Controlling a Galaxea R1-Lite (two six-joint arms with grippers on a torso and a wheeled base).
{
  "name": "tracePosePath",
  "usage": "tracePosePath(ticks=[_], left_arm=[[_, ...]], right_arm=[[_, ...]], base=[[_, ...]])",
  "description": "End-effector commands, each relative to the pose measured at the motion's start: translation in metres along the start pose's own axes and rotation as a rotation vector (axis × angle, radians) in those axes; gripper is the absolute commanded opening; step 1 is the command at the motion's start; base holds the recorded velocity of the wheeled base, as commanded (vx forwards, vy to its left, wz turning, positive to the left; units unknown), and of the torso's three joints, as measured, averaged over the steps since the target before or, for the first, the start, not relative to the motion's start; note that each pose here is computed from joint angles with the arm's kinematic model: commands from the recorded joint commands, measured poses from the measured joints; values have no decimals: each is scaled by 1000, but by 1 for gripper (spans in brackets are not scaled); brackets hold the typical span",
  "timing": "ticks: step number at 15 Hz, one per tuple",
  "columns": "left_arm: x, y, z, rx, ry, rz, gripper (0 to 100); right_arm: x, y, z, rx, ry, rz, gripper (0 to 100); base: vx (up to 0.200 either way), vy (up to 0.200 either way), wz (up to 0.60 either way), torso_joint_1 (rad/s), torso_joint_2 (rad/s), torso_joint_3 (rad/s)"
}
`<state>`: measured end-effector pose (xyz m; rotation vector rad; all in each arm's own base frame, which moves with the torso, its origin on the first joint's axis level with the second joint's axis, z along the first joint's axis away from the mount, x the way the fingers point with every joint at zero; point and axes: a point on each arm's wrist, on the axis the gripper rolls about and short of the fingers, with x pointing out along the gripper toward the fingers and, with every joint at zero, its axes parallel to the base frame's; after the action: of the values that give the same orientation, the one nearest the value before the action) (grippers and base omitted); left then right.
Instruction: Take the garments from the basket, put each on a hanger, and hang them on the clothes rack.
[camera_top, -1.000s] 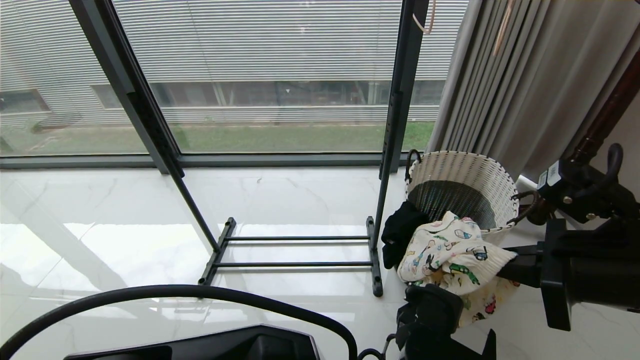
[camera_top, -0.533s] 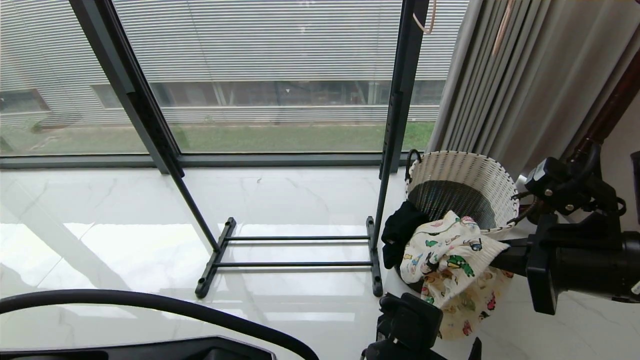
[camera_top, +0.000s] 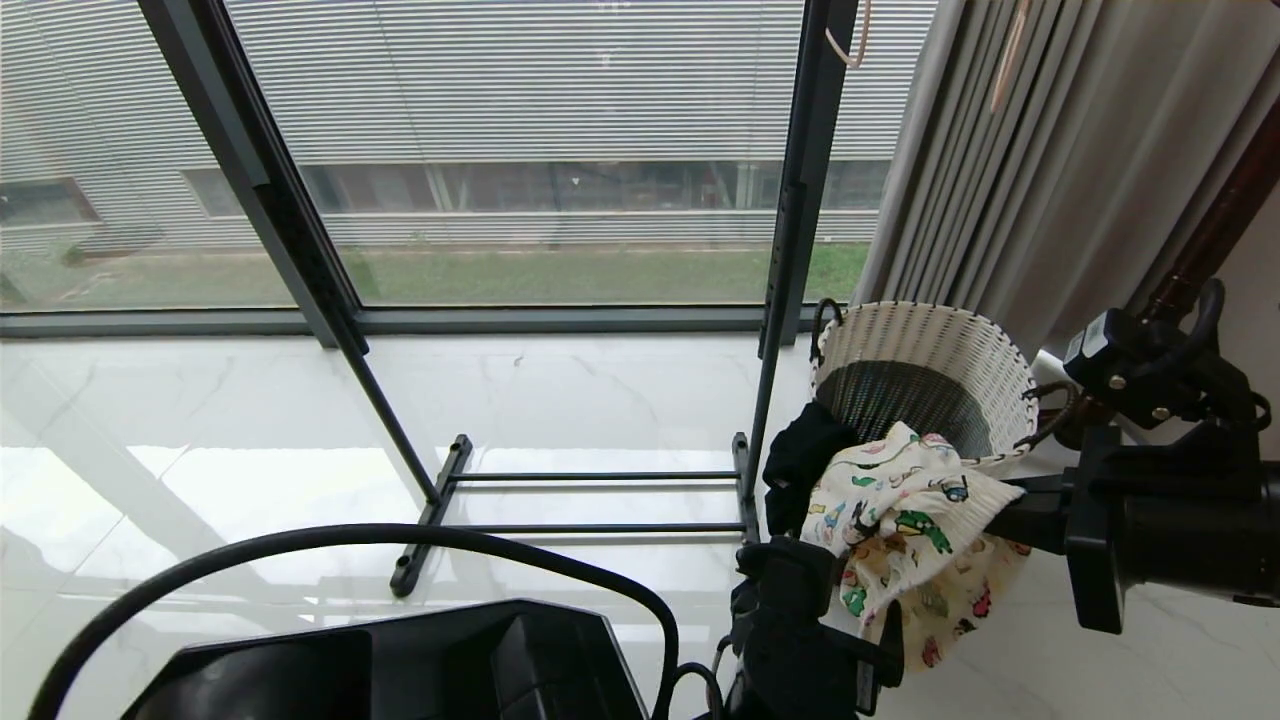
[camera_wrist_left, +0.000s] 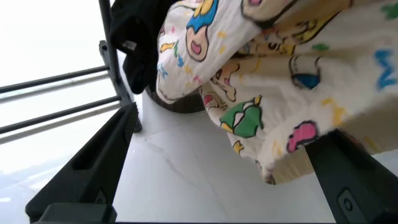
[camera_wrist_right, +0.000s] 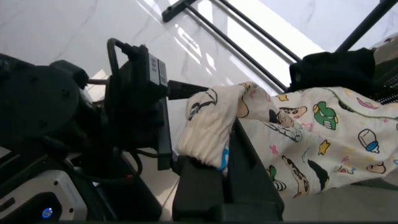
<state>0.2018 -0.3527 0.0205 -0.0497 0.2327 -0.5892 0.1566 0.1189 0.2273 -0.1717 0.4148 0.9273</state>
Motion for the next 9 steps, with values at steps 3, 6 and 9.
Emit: tracePosePath(ticks=[3,6,9], left_arm=[[20,14,-55,52,106,60,100],[21,14,-57,53,113,61,100],[19,14,-55,53,109,60,0]], right_arm=[[-8,2,3,-7,-25,-4,0],[-9,2,2,-9,-25,-4,0],[-9,2,2,-8,-24,-6,0]], base=[[0,0,0,0,0,0],[0,0,0,0,0,0],[0,0,0,0,0,0]])
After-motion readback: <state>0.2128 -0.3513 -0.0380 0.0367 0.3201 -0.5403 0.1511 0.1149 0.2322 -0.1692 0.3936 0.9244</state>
